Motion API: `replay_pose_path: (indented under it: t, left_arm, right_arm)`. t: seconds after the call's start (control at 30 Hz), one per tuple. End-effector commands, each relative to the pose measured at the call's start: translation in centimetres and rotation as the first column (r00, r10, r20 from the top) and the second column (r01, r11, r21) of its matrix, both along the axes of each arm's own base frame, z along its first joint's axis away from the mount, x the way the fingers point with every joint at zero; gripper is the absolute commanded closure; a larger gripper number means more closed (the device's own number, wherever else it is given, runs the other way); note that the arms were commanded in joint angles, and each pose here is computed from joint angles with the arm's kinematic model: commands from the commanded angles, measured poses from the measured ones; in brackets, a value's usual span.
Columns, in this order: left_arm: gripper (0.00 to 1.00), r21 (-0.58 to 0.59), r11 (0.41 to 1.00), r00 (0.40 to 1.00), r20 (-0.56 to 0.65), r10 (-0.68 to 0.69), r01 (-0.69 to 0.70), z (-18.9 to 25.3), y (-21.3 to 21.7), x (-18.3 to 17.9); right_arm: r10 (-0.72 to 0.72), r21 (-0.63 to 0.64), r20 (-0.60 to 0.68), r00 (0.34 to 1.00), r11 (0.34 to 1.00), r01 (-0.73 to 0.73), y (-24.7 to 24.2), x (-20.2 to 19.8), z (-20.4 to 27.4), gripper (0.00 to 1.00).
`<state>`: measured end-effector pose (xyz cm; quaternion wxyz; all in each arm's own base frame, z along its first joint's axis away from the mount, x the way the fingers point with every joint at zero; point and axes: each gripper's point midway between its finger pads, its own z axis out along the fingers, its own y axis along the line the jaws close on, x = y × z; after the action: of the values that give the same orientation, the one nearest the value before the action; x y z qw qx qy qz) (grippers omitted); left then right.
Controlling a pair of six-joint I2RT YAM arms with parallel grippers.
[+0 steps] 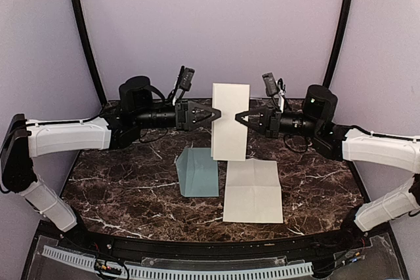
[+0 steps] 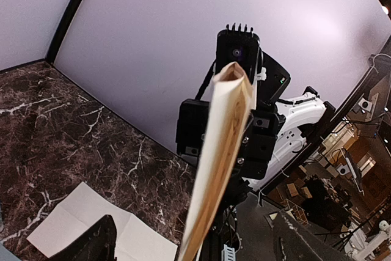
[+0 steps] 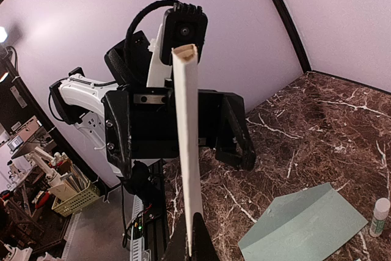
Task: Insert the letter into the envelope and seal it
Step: Place the letter in the envelope.
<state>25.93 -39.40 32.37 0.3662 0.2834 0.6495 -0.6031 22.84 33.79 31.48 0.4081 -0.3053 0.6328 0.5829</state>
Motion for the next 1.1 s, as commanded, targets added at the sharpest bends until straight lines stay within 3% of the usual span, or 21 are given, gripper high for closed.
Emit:
replay_pose_path:
  t: [0.0, 0.07, 0.13, 0.27, 0.43, 0.53, 0.67, 0.77, 0.9, 1.07]
  left_arm:
    - [0.15, -0.047, 0.988, 0.988, 0.047, -0.147, 0.149, 1.4, -0.9, -2.3]
    - [0.27, -0.051, 0.985, 0.986, 0.039, -0.163, 0.165, 1.2, -1.1, -2.5]
    - [0.47, -0.049, 0.984, 0.985, 0.03, -0.17, 0.172, 0.8, -1.2, -2.6]
    - [0.71, -0.047, 0.985, 0.986, 0.023, -0.165, 0.166, 0.6, -1.1, -2.6]
    - [0.88, -0.036, 0.988, 0.988, 0.018, -0.151, 0.151, 0.3, -1.0, -2.4]
    - [0.99, -0.028, 0.99, 0.99, 0.013, -0.139, 0.14, 0.3, -1.0, -2.3]
    - [1.0, -0.003, 0.997, 0.997, -0.005, -0.082, 0.082, 0.0, -0.3, -1.4]
    - [1.0, 0.043, 0.999, 0.999, -0.049, 0.023, -0.021, -0.9, 1.3, 1.1]
    - [1.0, 0.209, 0.965, 0.97, -0.147, 0.192, -0.16, -4.7, 4.0, 4.6]
    - [1.0, 0.409, 0.894, 0.909, -0.274, 0.315, -0.186, -10.2, 7.0, 5.7]
  right_arm:
    - [0.033, 0.033, 0.056, 0.998, 0.999, -0.035, 0.9, -0.3, 1.8, 1.0]
    - [0.033, 0.031, 0.052, 0.998, 0.999, -0.035, 1.0, -0.2, 1.7, 1.0]
    - [0.033, 0.03, 0.05, 0.998, 0.999, -0.035, 1.2, -0.1, 1.6, 1.0]
    - [0.016, 0.026, 0.044, 0.999, 1.0, -0.017, 1.3, 0.4, 1.4, 1.0]
    - [-0.015, 0.02, 0.037, 0.999, 1.0, 0.014, 1.1, 0.9, 1.1, 1.0]
    - [-0.034, 0.018, 0.038, 0.999, 0.999, 0.033, 1.0, 1.1, 1.0, 0.95]
    - [-0.074, -0.002, 0.035, 0.997, 0.997, 0.074, 0.8, 1.7, 0.6, 0.77]
    - [-0.123, -0.038, 0.03, 0.992, 0.992, 0.124, 0.4, 2.5, 0.0, 0.57]
    - [-0.209, -0.105, 0.009, 0.978, 0.972, 0.209, -0.3, 3.6, -1.7, 0.39]
    - [-0.261, -0.161, -0.046, 0.964, 0.955, 0.251, -0.6, 4.0, -3.9, 0.26]
